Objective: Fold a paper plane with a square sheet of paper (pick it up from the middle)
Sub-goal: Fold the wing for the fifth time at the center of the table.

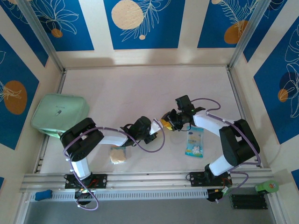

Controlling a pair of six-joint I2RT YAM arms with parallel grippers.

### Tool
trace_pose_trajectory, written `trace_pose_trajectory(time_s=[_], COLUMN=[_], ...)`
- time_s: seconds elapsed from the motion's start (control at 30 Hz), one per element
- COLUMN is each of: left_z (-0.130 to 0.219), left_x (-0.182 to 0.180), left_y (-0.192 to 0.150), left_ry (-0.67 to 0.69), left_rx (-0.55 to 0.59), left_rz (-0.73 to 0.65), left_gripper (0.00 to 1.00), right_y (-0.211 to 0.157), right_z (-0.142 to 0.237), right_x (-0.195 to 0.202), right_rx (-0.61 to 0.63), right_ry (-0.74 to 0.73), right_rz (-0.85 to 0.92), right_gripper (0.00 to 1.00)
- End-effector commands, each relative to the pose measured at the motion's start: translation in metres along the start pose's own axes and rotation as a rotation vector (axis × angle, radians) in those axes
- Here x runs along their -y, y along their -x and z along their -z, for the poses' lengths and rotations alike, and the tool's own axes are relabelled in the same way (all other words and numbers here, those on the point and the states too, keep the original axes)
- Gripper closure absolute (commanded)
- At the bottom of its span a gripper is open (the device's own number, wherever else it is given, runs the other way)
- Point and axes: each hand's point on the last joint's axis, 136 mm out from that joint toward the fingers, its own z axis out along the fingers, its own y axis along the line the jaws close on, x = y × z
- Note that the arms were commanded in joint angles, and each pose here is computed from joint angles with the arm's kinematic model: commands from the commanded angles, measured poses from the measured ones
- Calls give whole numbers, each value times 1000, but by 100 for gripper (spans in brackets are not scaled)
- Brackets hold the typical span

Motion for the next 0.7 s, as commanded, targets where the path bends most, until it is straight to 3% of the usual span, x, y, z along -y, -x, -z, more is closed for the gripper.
trace_pose_trajectory(time_s=[0.0, 0.33, 0.67], left_z=[-7, -7, 0], left_x=[13, 20, 14], left_y=[-7, -7, 2], left_ry=[-59, -139, -179], left_rx=[-17, -24, -72], left_rz=[57, 213, 373], left_gripper=[100, 100, 100], right_y=[4, 9, 26], right_z=[12, 18, 36], right_x=[-2, 3, 18], right_rx=[21, 40, 135], right_ry=[-3, -4, -18], right_rz=[7, -2, 74], right_gripper=[56, 56, 52])
